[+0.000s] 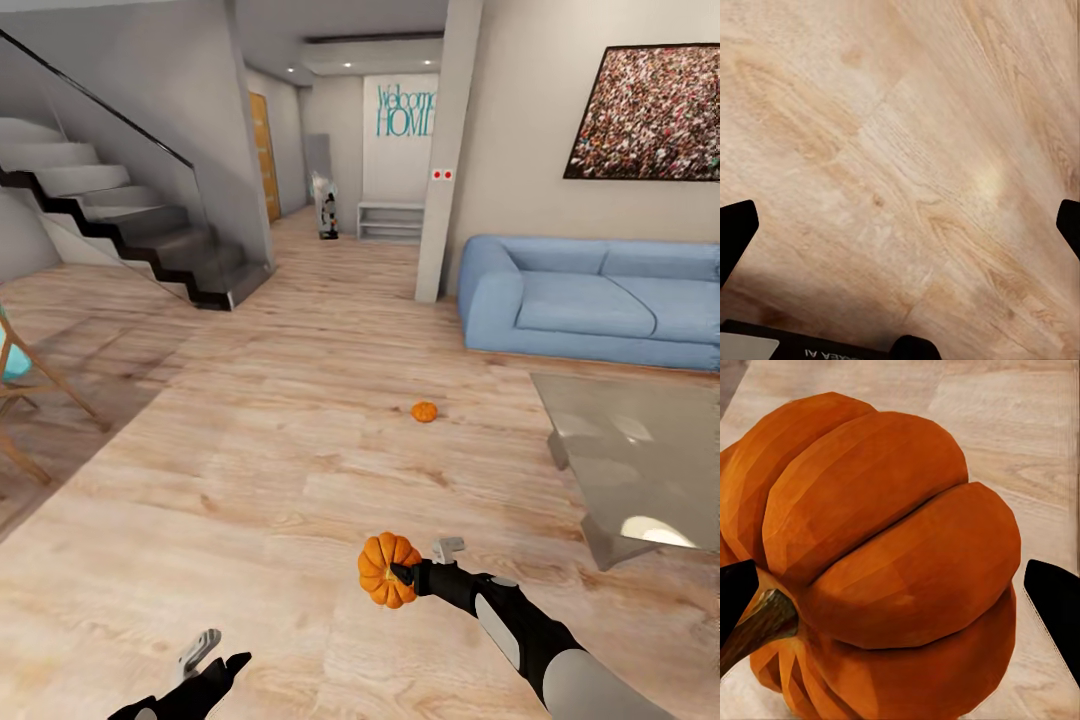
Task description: Place each of the two pumpkins and all three candles from the living room inside a cabinet in the living room (use any cabinet), then make sure every cabinet is closed, and position the cauldron so it is next to a table in the living room.
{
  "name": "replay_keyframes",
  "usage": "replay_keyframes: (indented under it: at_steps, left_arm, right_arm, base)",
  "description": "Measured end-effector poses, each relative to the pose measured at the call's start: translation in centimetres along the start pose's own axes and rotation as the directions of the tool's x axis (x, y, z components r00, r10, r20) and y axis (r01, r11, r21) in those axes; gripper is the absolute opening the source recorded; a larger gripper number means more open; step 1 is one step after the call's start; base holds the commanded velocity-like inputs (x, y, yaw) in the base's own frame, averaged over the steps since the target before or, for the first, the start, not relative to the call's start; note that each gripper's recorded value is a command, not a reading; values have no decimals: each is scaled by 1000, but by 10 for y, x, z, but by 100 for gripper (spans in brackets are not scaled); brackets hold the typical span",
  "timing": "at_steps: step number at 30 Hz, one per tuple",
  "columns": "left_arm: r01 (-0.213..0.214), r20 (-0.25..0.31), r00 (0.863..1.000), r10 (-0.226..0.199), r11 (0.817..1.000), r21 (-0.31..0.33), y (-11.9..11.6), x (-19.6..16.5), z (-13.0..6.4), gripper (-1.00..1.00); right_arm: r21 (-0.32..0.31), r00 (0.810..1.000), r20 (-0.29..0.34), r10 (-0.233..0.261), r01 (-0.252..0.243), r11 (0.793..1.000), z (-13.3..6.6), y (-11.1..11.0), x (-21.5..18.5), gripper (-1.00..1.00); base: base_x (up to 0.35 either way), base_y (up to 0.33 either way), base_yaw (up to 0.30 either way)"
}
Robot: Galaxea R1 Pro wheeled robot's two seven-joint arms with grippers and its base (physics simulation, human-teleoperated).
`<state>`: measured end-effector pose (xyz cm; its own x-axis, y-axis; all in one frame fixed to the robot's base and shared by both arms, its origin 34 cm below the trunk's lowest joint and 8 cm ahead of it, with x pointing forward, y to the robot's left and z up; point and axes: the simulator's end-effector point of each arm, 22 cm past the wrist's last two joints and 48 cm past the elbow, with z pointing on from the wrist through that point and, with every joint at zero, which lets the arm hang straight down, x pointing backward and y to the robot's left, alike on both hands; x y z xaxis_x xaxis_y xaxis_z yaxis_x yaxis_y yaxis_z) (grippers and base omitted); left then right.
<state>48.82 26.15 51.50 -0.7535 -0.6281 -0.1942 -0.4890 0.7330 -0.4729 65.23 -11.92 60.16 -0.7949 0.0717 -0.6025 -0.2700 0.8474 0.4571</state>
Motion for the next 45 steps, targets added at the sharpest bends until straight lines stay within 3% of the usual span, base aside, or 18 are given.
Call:
replay_keyframes:
  at_steps: [45]
  left_arm:
    - [8,-21,1000,-8,1000,-18,9,9,5,100]
  right_arm:
    - [17,998,-54,28,-28,999,5,-11,30,-100]
  base:
    - [281,219,-254]
